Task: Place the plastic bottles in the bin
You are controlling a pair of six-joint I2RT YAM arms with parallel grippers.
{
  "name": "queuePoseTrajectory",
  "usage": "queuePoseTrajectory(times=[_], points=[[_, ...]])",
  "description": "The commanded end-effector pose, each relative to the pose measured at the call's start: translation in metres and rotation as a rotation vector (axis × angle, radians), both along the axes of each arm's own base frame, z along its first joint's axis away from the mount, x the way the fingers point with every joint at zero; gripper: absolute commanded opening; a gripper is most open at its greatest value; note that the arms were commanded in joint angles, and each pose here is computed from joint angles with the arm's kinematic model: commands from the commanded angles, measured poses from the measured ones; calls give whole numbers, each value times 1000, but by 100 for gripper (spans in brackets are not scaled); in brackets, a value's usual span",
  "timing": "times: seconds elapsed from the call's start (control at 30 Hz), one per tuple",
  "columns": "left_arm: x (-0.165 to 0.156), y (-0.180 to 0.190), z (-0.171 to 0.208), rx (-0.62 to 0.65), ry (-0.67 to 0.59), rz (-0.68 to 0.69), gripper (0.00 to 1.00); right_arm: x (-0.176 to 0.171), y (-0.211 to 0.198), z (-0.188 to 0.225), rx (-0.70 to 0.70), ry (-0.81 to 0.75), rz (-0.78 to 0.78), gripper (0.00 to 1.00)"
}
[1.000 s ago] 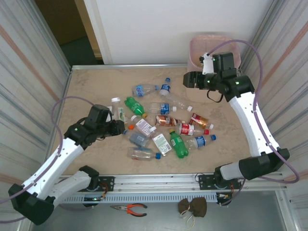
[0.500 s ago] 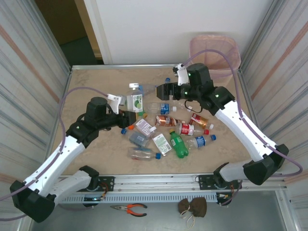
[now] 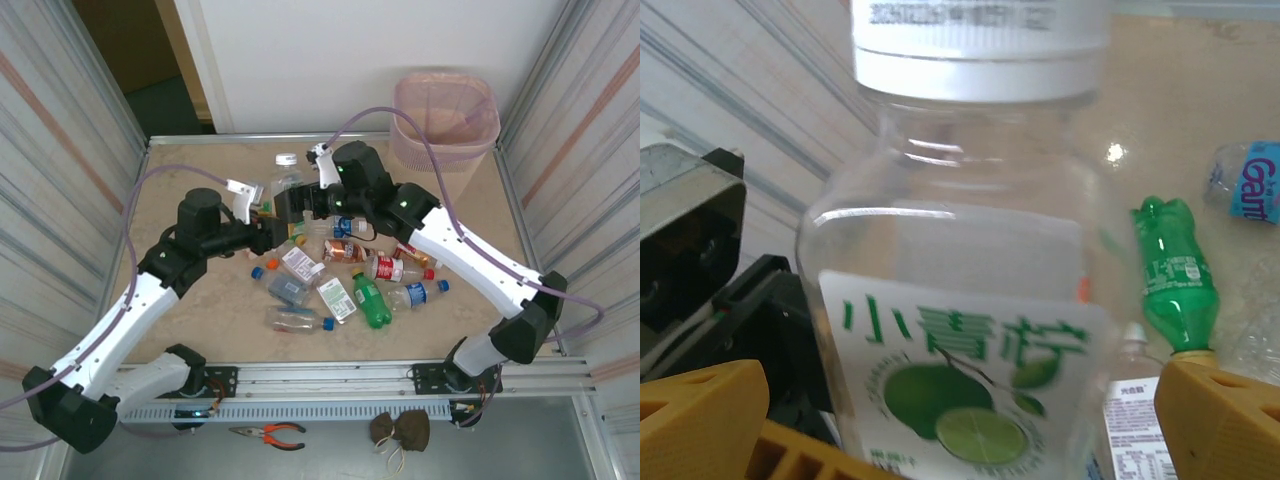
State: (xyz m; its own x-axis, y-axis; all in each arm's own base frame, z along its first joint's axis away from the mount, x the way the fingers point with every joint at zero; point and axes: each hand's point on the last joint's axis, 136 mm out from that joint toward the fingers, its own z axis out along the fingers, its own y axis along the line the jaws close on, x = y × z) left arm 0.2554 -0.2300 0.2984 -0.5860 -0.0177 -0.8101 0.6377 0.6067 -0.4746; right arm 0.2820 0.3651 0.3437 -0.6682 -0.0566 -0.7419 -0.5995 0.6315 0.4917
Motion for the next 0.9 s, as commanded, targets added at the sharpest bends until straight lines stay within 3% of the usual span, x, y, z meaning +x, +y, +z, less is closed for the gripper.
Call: queuePoseTrajectory(times=[0.0,0.6,0.8,0.87], points=[[0,-5,22,-17,-77,-45,37,9,3,15,21,-4,-62,97],[-3,-4,26,-44,-98,-40,39,16,7,8,17,33,-96,72],[-3,-1,23,-56,-104,-24,46,16,3,11,16,24,-107,67],[-2,1,23,-59,-106,-7,54,17,0,14,17,15,-115,67]])
